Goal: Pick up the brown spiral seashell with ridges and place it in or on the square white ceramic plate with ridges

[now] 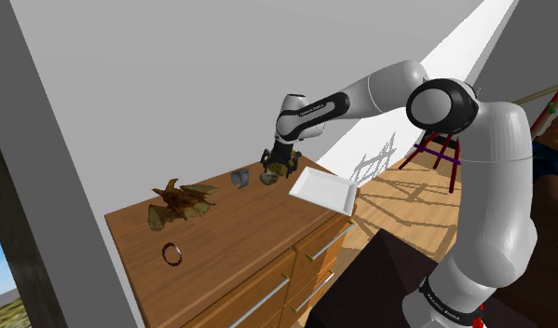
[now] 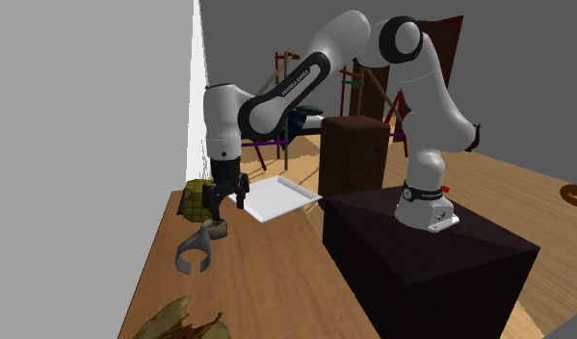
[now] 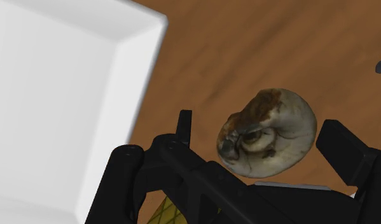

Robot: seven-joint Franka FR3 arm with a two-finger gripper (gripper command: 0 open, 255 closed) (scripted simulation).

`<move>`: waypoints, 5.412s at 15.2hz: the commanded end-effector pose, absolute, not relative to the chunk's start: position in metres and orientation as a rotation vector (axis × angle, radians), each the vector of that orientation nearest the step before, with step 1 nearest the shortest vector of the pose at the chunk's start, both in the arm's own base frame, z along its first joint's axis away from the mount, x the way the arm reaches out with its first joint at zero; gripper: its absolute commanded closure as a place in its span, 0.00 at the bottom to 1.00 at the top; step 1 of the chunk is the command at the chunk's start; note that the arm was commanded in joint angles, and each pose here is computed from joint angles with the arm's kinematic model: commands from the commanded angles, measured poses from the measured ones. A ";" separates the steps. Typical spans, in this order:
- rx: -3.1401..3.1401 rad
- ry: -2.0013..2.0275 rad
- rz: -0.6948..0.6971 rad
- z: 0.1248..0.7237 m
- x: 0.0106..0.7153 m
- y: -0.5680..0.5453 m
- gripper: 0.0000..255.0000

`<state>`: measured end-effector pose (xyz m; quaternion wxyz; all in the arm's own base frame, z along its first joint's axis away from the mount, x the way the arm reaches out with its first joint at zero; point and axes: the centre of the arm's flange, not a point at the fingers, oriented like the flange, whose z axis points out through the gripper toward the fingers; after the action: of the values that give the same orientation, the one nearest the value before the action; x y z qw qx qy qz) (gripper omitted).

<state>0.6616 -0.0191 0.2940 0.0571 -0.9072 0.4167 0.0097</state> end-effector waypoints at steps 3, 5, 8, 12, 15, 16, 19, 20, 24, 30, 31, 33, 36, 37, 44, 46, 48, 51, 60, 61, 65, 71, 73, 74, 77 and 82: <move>-2.751 1.263 0.030 0.294 0.662 -0.019 1.00; -2.751 1.263 0.030 0.294 0.662 -0.019 1.00; -2.751 1.263 0.030 0.294 0.662 -0.019 1.00; -2.751 1.263 0.030 0.294 0.662 -0.019 0.00; -2.858 1.767 -0.151 0.295 0.698 0.064 0.00; -2.871 1.946 -0.219 0.288 0.715 0.089 0.00; -2.871 2.085 -0.275 0.272 0.727 0.102 0.00; -2.871 2.085 -0.275 0.267 0.727 0.100 0.00; -2.871 2.085 -0.275 0.248 0.724 0.091 0.00; -2.871 2.085 -0.275 0.245 0.724 0.090 0.00; -2.871 2.085 -0.275 0.245 0.724 0.090 0.00; -2.871 2.085 -0.274 0.245 0.724 0.090 1.00; -2.871 2.085 -0.274 0.245 0.724 0.090 1.00; -2.871 2.085 -0.275 0.245 0.724 0.090 1.00; -2.871 2.085 -0.274 0.256 0.724 0.090 1.00; -2.871 2.085 -0.275 0.266 0.724 0.090 1.00; -2.871 2.085 -0.275 0.277 0.724 0.090 1.00; -2.871 2.085 -0.275 0.293 0.724 0.090 1.00; -2.871 2.085 -0.275 0.335 0.724 0.090 1.00; -2.871 2.085 -0.275 0.335 0.713 0.082 1.00; -2.871 2.085 -0.275 0.336 0.671 0.049 1.00; -2.871 2.085 -0.275 0.338 0.609 0.001 1.00; -2.871 2.085 -0.275 0.338 0.588 -0.015 1.00; -2.871 2.085 -0.275 0.339 0.577 -0.023 1.00; -2.871 2.085 -0.275 0.340 0.546 -0.047 1.00; -2.871 2.085 -0.275 0.324 0.523 -0.064 1.00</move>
<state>0.5244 -0.0629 0.3299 -0.2075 -0.7890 0.5733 -0.0754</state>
